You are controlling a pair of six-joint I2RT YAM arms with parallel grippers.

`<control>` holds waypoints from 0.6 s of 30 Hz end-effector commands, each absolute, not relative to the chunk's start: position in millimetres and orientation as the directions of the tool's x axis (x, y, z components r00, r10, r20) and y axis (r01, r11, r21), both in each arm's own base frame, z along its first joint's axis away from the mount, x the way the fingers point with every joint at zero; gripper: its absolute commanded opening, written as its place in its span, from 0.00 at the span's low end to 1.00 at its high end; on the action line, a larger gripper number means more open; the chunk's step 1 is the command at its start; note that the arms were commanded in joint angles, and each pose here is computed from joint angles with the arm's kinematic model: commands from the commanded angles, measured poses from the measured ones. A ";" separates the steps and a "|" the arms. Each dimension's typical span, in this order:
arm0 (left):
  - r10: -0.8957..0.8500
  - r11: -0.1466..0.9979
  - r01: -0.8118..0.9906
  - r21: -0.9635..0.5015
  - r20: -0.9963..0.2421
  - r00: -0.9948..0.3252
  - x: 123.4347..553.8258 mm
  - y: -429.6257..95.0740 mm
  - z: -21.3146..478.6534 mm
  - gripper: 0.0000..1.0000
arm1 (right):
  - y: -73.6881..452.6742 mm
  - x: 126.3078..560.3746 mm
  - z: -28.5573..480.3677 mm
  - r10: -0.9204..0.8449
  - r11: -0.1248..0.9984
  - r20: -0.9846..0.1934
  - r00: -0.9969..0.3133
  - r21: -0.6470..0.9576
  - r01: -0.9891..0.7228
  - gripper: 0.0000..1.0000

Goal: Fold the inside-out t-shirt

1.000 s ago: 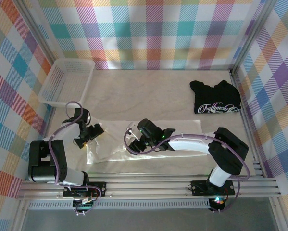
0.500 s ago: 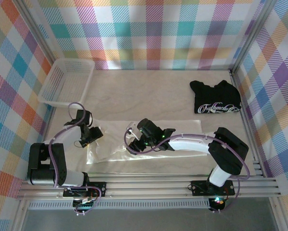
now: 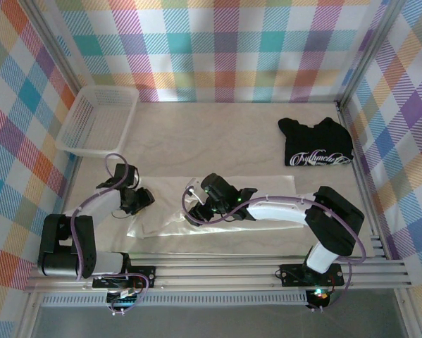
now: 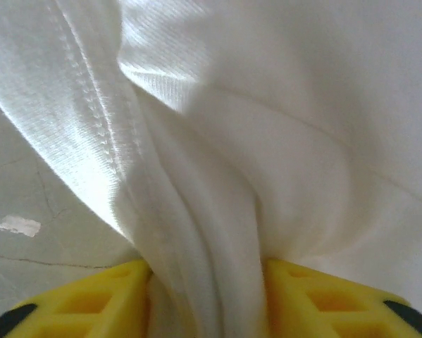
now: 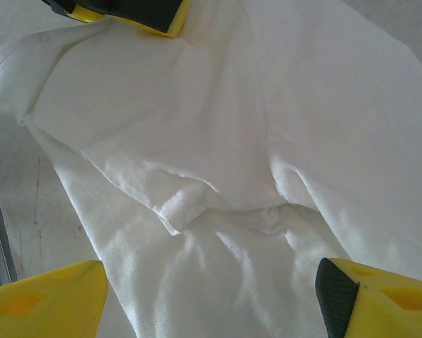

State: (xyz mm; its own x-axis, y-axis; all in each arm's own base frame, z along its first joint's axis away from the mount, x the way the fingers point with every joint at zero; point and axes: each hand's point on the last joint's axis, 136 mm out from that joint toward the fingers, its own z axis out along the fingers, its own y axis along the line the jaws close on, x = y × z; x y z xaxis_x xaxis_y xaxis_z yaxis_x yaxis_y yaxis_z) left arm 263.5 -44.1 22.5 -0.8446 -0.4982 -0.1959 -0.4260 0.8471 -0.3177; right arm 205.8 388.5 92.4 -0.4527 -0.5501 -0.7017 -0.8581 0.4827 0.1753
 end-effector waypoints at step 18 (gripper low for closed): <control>-0.484 0.870 -0.403 -0.283 -0.342 -0.805 281.0 -32.7 84.3 0.00 | 365.1 225.3 118.2 -0.480 0.575 -0.714 -0.510 0.182 -0.797 0.79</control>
